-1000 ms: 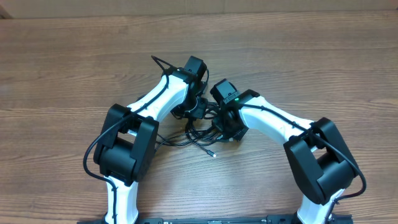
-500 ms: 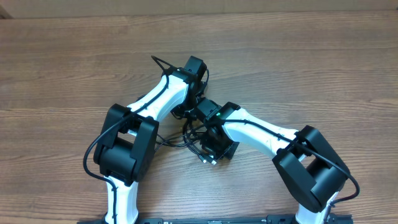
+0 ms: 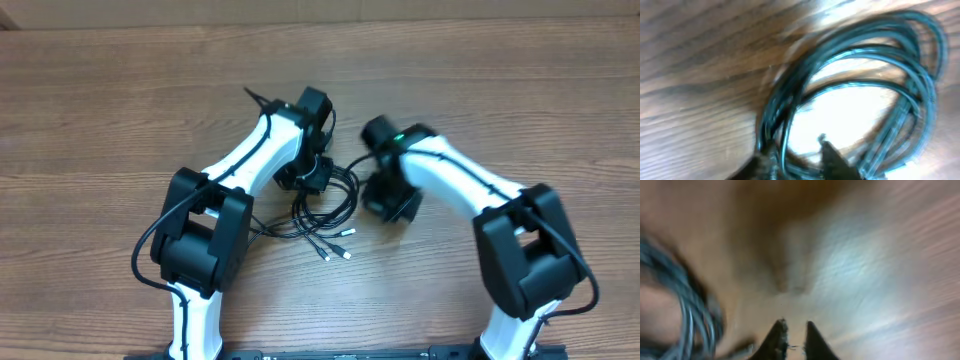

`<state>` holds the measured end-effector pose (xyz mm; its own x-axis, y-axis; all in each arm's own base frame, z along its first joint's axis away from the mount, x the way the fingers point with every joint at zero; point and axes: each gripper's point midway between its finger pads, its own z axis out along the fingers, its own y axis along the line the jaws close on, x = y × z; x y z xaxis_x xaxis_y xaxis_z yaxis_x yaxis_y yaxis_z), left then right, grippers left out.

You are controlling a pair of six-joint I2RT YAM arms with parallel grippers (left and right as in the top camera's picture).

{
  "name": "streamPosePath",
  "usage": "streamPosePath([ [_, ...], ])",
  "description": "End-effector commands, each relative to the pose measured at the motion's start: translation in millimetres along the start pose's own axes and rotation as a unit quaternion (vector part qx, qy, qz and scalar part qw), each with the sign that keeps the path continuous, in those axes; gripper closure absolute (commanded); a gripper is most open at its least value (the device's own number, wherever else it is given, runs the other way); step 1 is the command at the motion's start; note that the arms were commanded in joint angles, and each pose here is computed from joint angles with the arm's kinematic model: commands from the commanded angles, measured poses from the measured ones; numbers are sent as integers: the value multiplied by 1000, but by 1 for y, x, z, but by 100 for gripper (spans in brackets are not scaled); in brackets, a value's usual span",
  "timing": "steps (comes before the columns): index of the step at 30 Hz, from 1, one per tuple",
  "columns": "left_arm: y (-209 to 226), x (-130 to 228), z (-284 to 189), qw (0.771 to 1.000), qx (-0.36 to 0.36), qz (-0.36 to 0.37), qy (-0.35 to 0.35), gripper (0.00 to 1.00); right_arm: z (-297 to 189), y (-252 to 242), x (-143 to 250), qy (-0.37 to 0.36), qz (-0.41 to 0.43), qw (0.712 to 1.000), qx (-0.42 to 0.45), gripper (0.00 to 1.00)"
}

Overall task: Untangle cables
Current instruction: 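Release the cable and raise both grippers outward away from the coil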

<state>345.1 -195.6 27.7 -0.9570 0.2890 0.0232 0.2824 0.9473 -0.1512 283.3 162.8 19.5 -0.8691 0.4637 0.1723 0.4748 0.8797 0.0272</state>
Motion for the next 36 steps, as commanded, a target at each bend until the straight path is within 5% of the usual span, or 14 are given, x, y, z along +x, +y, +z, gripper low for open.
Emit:
streamPosePath([
  [1, -11, -30, -38, 999, 18, -2, -42, 54, -9, -22, -44, -35, 26, 999, -1, 69],
  [4, -10, -35, -59, 998, 17, -29, -49, 44, -15, -48, -74, -55, 66, 996, 5, 43],
  [5, -7, -35, -67, 997, 13, -54, -49, 44, -17, -61, -82, -55, 86, 995, 8, 3],
  [6, -2, -34, -70, 996, 7, -74, -48, 43, -18, -70, -88, -52, 103, 993, 8, 0],
  [8, 5, -30, -71, 994, 5, -103, -38, 37, -20, -82, -100, -57, 127, 990, 1, 0],
  [10, 14, -25, -71, 991, 2, -128, -27, 20, -23, -90, -114, -68, 147, 987, -11, 0],
  [12, 25, -21, -70, 988, -4, -153, -18, 17, -25, -96, -127, -81, 161, 983, -23, 0],
  [26, 145, -7, -87, 934, -59, -352, -25, 23, -44, -92, -189, -174, 184, 962, -97, 0],
  [31, 128, -8, -87, 949, 24, -314, -7, 32, -44, -92, -190, -176, 184, 962, -98, 0],
  [32, 117, -10, -87, 956, 45, -290, -7, 39, -44, -92, -190, -176, 184, 962, -98, 0],
  [35, 86, -20, -86, 971, 79, -227, -13, 90, -44, -92, -190, -176, 184, 962, -98, 0],
  [36, 75, -22, -85, 973, 84, -214, -14, 96, -44, -92, -190, -176, 184, 962, -98, 0],
])
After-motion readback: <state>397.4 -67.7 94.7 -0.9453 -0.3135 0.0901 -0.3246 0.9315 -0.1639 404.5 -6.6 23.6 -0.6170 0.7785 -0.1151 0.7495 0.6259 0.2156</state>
